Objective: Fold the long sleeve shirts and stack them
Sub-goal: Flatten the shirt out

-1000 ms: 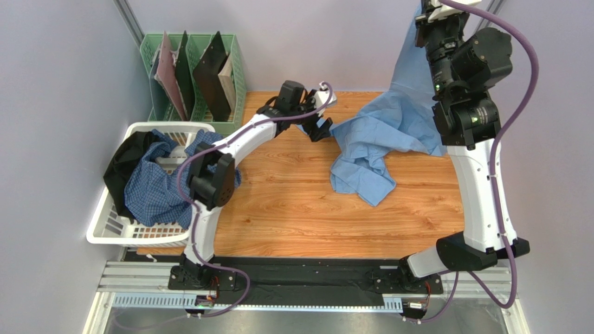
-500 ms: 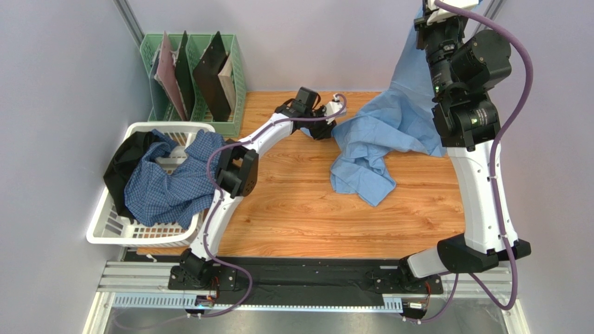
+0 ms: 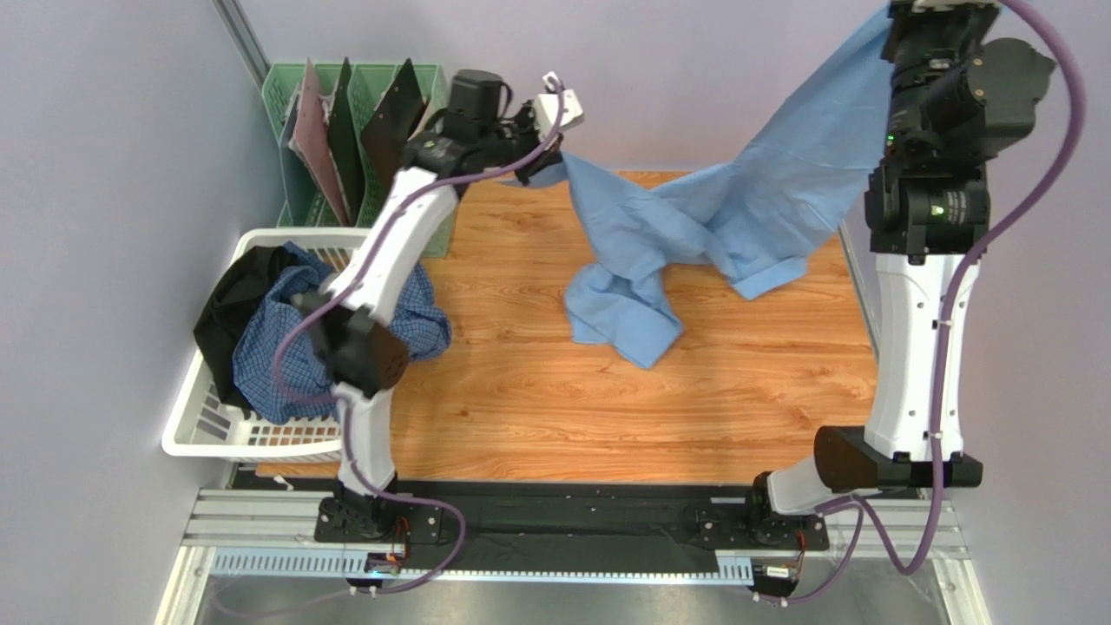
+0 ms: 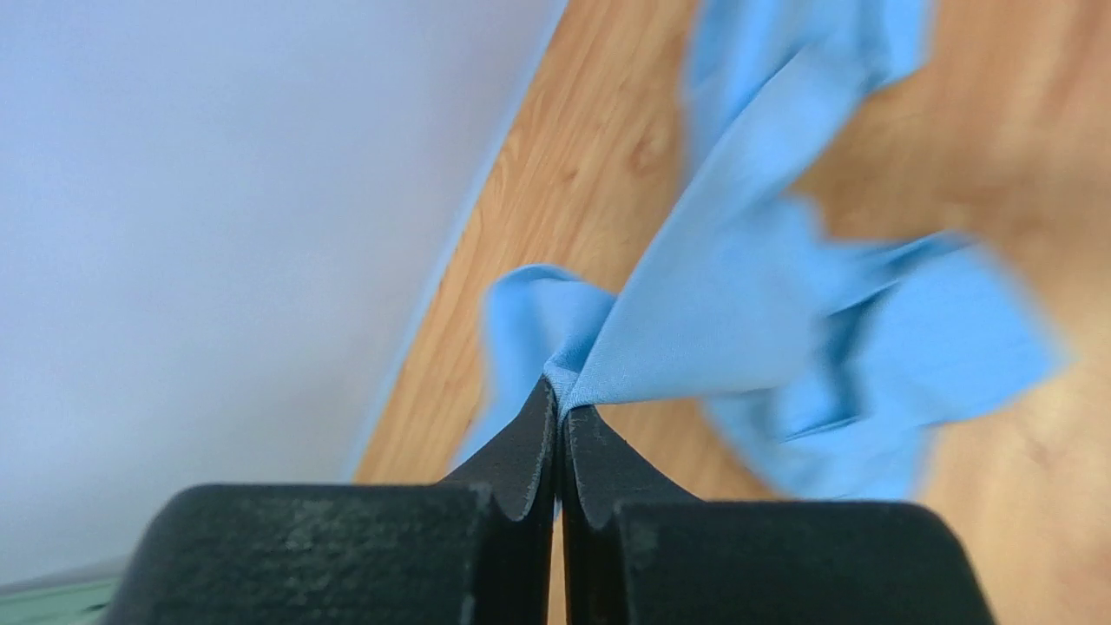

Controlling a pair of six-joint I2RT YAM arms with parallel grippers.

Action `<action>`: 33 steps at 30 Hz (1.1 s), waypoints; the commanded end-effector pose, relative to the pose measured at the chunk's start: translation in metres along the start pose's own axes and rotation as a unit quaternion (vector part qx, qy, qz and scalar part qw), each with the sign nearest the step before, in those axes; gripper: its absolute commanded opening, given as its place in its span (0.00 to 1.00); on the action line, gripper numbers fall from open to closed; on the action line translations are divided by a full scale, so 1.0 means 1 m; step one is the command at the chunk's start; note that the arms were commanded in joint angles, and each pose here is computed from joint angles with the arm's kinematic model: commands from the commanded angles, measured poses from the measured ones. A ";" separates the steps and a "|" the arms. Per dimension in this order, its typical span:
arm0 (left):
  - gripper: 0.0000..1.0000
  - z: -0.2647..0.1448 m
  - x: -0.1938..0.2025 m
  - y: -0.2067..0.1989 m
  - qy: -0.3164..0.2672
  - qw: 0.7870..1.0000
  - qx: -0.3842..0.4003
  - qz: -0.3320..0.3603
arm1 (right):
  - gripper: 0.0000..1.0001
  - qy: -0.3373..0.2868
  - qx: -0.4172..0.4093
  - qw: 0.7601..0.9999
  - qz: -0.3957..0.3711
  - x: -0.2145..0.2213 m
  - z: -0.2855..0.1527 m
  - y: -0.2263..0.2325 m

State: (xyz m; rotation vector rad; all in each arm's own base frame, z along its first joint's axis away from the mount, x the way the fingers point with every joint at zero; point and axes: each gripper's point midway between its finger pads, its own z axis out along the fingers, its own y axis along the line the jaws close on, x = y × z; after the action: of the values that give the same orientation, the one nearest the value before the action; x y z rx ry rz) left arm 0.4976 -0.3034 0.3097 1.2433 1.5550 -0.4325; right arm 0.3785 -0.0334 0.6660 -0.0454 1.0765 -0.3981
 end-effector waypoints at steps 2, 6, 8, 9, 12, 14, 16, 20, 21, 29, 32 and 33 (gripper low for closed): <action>0.00 -0.105 -0.028 -0.169 0.003 0.980 0.176 0.091 | 0.00 -0.051 0.051 0.997 0.032 -0.039 -0.024 -0.058; 0.00 -0.119 0.036 -0.294 0.068 0.942 0.309 0.108 | 0.00 -0.002 0.039 0.999 -0.005 0.000 -0.041 -0.064; 0.10 -0.121 0.065 -0.319 0.103 0.927 0.356 0.062 | 0.00 0.013 0.030 0.999 -0.026 0.013 -0.053 -0.063; 0.23 -0.134 0.080 -0.329 0.139 0.912 0.385 0.039 | 0.00 0.044 0.027 0.998 -0.041 0.043 -0.054 -0.064; 0.80 -0.144 0.082 -0.315 0.130 0.904 0.407 -0.017 | 0.00 0.088 0.008 0.995 -0.048 0.084 -0.063 -0.066; 0.81 -0.146 0.067 -0.273 0.094 0.928 0.351 -0.082 | 0.00 0.107 -0.030 0.993 -0.042 0.101 -0.068 -0.056; 0.81 -0.133 0.061 -0.225 0.087 0.954 0.272 -0.090 | 0.00 0.154 -0.067 0.985 -0.034 0.134 -0.078 -0.041; 0.80 -0.106 0.079 -0.147 0.129 0.974 0.155 -0.103 | 0.00 0.223 -0.225 0.948 0.013 0.181 -0.114 0.021; 0.80 -0.095 0.089 -0.138 0.153 0.970 0.158 -0.108 | 0.00 0.260 -0.247 0.933 0.032 0.199 -0.127 0.033; 0.83 -0.031 0.145 -0.116 0.220 0.951 0.146 -0.161 | 0.00 0.342 -0.383 0.854 0.083 0.223 -0.208 0.080; 0.87 -0.006 0.142 -0.111 0.206 0.952 0.152 -0.166 | 0.00 0.363 -0.371 0.854 0.043 0.235 -0.237 0.072; 0.89 0.007 0.142 -0.105 0.201 0.955 0.148 -0.160 | 0.00 0.383 -0.375 0.843 0.044 0.246 -0.253 0.074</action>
State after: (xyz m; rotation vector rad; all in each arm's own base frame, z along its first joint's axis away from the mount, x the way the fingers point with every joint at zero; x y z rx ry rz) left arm 0.3989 -0.2593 0.1282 1.4180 2.1829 -0.6755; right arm 0.3263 -0.0204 0.3383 -0.4653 1.9432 0.1666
